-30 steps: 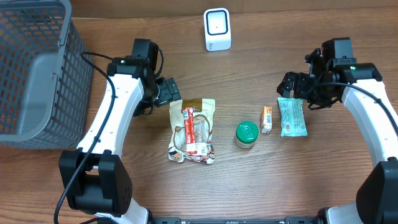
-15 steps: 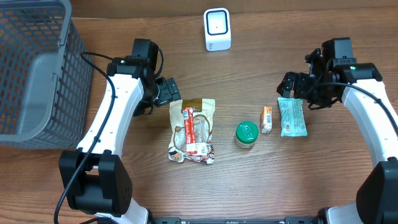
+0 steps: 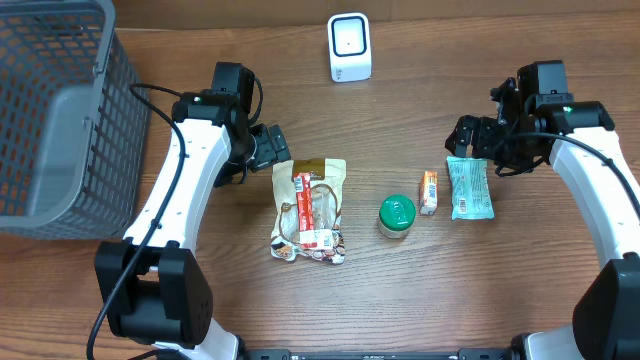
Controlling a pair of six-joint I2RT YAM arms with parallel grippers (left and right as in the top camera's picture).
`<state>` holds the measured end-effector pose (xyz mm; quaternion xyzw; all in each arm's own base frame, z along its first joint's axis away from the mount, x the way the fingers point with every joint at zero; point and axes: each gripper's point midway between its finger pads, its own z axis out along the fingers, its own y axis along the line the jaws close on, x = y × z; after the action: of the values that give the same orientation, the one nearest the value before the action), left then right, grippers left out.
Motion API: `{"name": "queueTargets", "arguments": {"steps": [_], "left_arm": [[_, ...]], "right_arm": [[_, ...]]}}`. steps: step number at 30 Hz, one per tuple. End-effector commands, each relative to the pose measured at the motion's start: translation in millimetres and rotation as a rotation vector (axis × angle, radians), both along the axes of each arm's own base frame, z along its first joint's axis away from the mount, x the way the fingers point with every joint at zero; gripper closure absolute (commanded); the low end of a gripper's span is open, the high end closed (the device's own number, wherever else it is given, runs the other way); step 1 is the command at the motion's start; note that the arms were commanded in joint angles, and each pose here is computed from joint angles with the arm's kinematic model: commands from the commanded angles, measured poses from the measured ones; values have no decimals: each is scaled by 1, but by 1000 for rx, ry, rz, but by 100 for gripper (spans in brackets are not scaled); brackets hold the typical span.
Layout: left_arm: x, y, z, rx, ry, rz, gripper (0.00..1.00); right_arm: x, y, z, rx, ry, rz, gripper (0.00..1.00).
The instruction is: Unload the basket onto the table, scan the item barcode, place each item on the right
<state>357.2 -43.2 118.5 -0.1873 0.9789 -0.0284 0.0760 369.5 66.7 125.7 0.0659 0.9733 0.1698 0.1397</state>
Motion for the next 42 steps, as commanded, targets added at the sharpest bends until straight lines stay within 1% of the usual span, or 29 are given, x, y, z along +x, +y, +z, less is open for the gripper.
{"name": "queueTargets", "arguments": {"steps": [1,4,9,10,11,12,14,16,17,18,20,22,23,26,30,33,36,37,38,39,41,42], "left_arm": [[6,-3,14,-17,-46,2,0],[6,-3,14,-17,-46,2,0],[6,-3,14,-17,-46,2,0],[6,-3,14,-17,-46,2,0],[6,-3,14,-17,-46,2,0],[6,-3,14,-17,-46,2,0],[6,-3,14,-17,-46,2,0],[6,-3,14,-17,-46,2,0],[6,-3,14,-17,-46,2,0],[6,-3,14,-17,-46,2,0],[6,-3,14,-17,-46,2,0],[6,-3,14,-17,-46,2,0],[6,-3,14,-17,-46,2,0],[6,-3,14,-17,-46,2,0],[6,-3,14,-17,-46,2,0],[6,-3,14,-17,-46,2,0],[6,-3,14,-17,-46,2,0],[6,-3,14,-17,-46,2,0],[6,-3,14,-17,-46,3,0],[6,-3,14,-17,-46,2,0],[6,-3,14,-17,-46,2,0],[6,-3,14,-17,-46,2,0]], "right_arm": [[3,3,10,8,-31,5,0],[3,5,10,18,-33,8,0],[-5,19,13,100,-3,37,0],[-7,21,14,117,5,43,2],[-10,24,14,135,16,48,16],[-13,27,15,149,29,52,31],[-21,31,15,176,60,58,58],[-28,36,16,204,87,68,77],[-31,38,15,207,99,73,81],[-34,41,14,205,111,82,82],[-42,49,13,199,136,106,81],[-48,60,12,185,149,140,69],[-51,65,12,183,151,158,65],[-59,85,12,179,152,219,59],[-69,105,10,150,157,276,56],[-77,119,6,110,173,275,54],[-79,122,-1,-7,159,243,43],[-79,122,-3,-48,148,231,37],[-78,121,-5,-87,134,224,26],[-78,122,-6,-118,117,230,18],[-77,126,-6,-157,88,245,4],[-77,127,-6,-174,74,251,0]]}}
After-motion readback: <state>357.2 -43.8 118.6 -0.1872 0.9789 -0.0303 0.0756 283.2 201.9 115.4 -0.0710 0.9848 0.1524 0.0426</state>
